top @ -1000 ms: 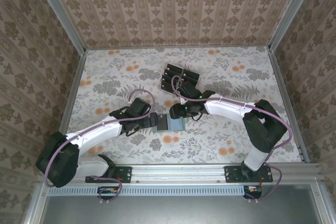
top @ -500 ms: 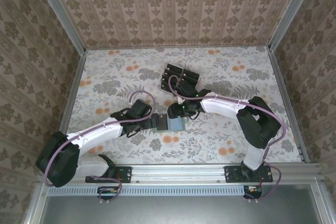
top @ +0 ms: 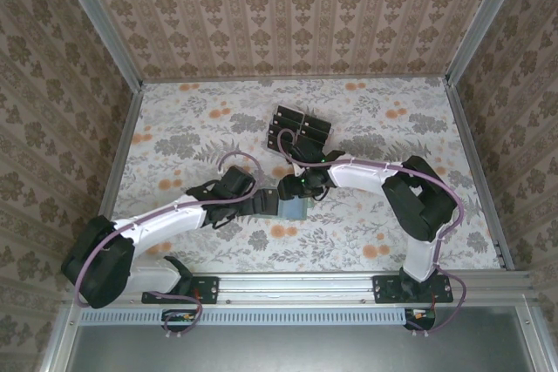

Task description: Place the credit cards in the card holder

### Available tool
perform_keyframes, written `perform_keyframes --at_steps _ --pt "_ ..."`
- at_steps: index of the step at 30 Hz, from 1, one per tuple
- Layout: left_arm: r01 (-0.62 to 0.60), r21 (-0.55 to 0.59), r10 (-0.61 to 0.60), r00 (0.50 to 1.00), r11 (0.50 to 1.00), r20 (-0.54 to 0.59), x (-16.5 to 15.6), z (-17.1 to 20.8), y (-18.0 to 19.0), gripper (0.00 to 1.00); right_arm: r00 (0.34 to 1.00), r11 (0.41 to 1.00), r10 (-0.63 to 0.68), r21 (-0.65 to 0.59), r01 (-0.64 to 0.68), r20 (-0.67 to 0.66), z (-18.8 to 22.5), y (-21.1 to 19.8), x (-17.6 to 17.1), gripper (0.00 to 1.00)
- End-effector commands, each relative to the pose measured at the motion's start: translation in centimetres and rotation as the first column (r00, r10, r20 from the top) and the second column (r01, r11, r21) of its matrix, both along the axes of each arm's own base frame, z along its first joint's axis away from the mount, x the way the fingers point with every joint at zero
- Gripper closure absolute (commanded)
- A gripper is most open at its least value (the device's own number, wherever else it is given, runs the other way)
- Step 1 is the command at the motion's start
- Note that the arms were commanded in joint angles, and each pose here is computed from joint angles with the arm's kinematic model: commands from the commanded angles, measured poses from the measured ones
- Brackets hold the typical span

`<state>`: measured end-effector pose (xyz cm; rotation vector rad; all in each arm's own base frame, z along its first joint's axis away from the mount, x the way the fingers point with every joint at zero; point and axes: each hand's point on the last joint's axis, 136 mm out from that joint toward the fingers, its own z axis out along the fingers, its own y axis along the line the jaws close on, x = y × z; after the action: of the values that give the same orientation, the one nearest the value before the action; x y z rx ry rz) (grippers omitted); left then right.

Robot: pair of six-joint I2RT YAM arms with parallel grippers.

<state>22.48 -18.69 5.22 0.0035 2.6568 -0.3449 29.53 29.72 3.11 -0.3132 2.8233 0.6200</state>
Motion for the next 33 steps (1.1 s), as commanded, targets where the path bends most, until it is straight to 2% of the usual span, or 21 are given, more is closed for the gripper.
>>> perform_keyframes --at_steps 1,17,33 --pt "0.048 0.027 -0.049 0.998 0.998 0.041 0.2 0.2 -0.3 0.0 0.998 0.999 -0.017 0.043 0.02 -0.063 -1.3 0.8 -1.4 0.4" --pt "0.225 0.104 -0.238 0.963 0.969 0.128 -0.9 0.7 -3.4 0.0 0.993 0.992 -0.072 0.096 0.082 -0.098 -2.1 1.6 -1.6 0.4" --pt "0.31 0.133 -0.33 0.927 0.941 0.178 -0.5 1.1 -6.3 0.0 0.992 0.992 -0.077 0.094 0.087 -0.102 -2.1 1.4 -1.8 0.4"
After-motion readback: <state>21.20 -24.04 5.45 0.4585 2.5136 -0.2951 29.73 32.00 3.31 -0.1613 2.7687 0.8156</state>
